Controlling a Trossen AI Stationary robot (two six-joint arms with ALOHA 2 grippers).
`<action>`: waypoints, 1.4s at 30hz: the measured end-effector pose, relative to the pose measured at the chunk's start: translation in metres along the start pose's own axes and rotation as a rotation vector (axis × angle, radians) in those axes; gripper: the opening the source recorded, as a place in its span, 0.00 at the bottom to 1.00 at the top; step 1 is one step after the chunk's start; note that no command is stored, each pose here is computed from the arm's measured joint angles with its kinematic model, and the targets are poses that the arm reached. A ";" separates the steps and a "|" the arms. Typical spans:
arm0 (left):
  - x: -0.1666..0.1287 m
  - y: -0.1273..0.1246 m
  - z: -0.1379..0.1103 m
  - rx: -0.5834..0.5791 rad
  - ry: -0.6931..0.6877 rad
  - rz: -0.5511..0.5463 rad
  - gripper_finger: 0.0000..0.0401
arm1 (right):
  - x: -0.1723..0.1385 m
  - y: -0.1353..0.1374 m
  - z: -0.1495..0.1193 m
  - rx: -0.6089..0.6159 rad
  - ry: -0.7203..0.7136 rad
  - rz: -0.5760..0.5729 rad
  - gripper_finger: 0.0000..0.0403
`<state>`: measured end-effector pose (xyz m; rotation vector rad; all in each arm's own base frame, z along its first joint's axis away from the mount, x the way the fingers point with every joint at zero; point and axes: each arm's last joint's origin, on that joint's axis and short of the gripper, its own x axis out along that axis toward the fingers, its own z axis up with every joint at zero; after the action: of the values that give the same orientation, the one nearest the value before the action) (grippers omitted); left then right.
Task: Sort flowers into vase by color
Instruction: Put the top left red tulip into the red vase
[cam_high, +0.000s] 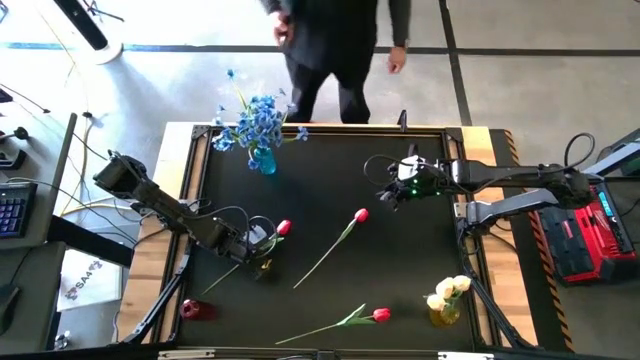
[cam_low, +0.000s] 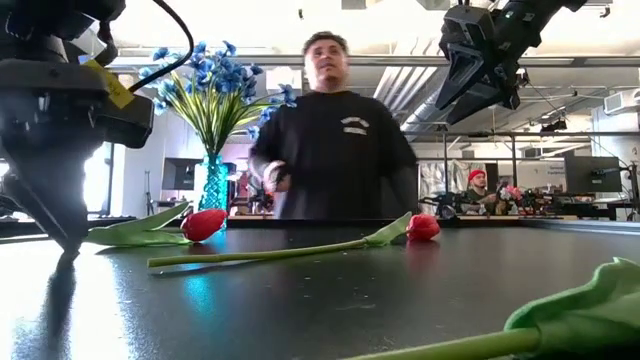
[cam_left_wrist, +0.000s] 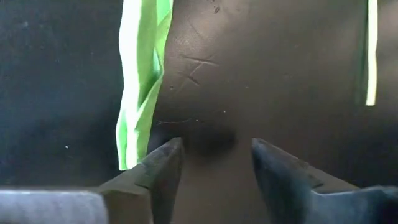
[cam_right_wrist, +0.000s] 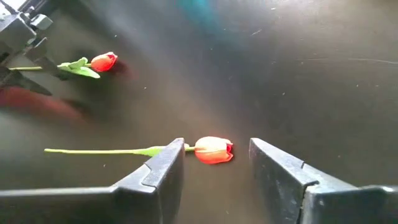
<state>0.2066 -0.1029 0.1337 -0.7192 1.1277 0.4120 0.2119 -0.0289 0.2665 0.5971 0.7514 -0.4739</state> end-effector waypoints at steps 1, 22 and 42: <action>0.000 -0.001 0.000 0.015 -0.001 0.000 0.44 | 0.000 0.001 -0.001 -0.004 -0.007 -0.008 0.40; -0.032 -0.028 0.009 0.227 -0.049 -0.126 0.00 | 0.020 0.033 0.002 0.200 -0.108 0.109 0.01; -0.030 -0.008 0.002 0.243 -0.100 0.064 0.26 | 0.015 0.055 -0.018 0.252 -0.162 0.095 0.02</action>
<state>0.2018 -0.1056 0.1644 -0.4457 1.0861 0.3537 0.2453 0.0208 0.2633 0.8157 0.5101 -0.5267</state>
